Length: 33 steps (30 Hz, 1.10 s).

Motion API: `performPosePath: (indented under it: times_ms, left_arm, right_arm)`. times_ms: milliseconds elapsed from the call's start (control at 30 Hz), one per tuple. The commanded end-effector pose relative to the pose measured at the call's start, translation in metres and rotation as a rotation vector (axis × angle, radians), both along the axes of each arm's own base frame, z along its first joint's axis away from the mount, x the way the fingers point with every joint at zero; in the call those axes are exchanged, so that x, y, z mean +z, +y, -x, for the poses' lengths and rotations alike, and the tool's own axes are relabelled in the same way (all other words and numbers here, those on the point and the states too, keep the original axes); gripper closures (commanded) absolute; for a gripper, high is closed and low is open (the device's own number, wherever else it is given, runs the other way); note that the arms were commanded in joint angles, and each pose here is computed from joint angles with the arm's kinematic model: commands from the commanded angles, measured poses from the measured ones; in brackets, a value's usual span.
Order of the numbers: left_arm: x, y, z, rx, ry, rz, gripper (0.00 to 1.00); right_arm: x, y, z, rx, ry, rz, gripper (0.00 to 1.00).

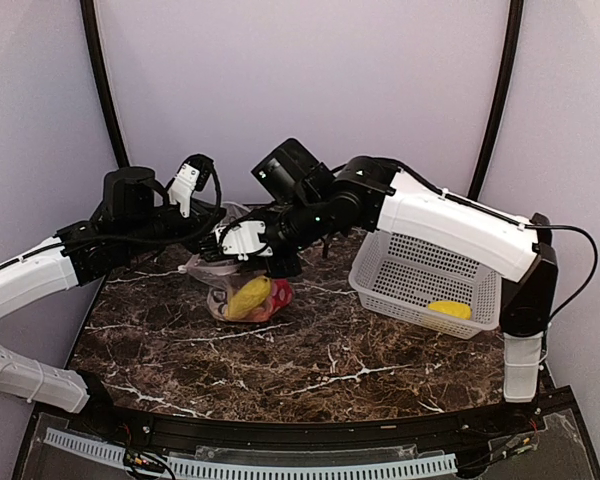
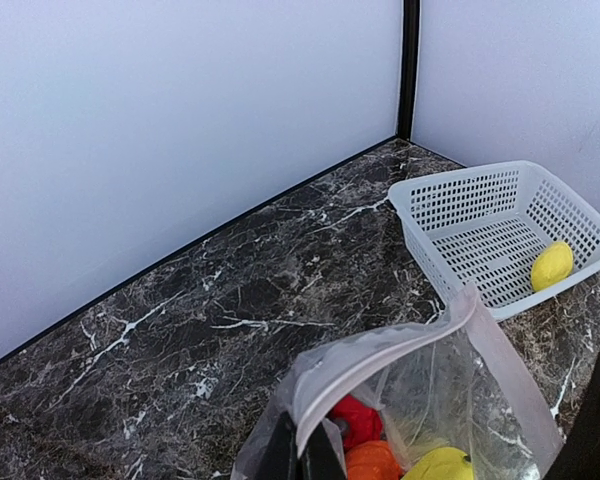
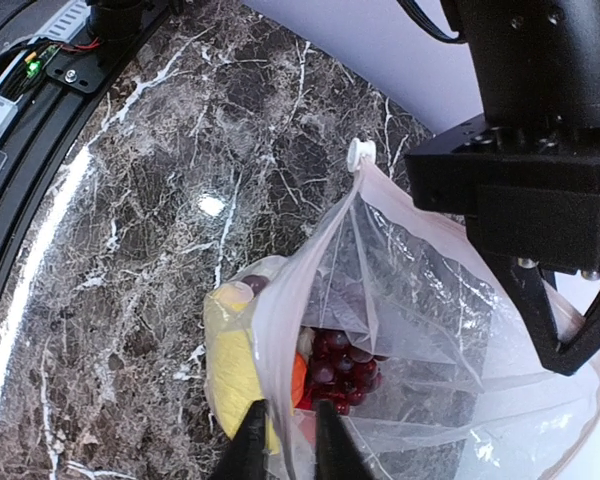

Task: Place the food in the zip-top bag and seal the zipper
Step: Adjust the zipper food storage bag at the center of the board, then pick up the fake fruit from the bin.

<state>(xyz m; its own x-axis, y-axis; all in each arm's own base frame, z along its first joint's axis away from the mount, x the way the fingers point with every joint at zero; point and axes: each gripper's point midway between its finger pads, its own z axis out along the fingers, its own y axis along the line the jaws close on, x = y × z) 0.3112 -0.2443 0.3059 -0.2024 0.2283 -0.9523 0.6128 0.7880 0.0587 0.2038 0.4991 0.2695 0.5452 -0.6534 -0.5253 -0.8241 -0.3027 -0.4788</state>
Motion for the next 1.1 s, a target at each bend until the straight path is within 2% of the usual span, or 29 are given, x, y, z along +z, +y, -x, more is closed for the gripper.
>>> performPosePath:
  times_ms: [0, 33, 167, 333, 567, 800, 1067]
  left_arm:
    - [0.009, 0.005, 0.001, 0.016, -0.043, 0.009, 0.99]
    - [0.009, 0.005, 0.001, 0.017, -0.044, 0.007, 0.99]
    - [0.009, 0.005, 0.000, 0.019, -0.046, 0.009, 0.99]
    - [0.009, 0.004, 0.001, 0.012, -0.043, 0.009, 0.99]
    - [0.008, 0.005, 0.000, 0.018, -0.047, 0.004, 0.99]
    - [0.008, 0.005, 0.001, 0.016, -0.048, -0.001, 0.99]
    - [0.006, 0.005, 0.000, 0.012, -0.045, -0.010, 0.99]
  right_arm:
    - [0.020, -0.008, -0.006, -0.029, -0.011, -0.037, 0.71]
    - [0.023, -0.012, -0.010, -0.040, -0.006, -0.043, 0.65]
    - [0.052, -0.032, -0.015, -0.045, 0.046, -0.110, 0.54]
    - [0.065, -0.066, -0.024, -0.060, 0.038, -0.112, 0.51]
    - [0.063, -0.124, -0.073, -0.216, 0.032, -0.125, 0.48]
    - [0.017, -0.203, -0.116, -0.402, 0.110, -0.126, 0.45]
    - [-0.038, -0.294, -0.121, -0.620, 0.231, -0.080, 0.45]
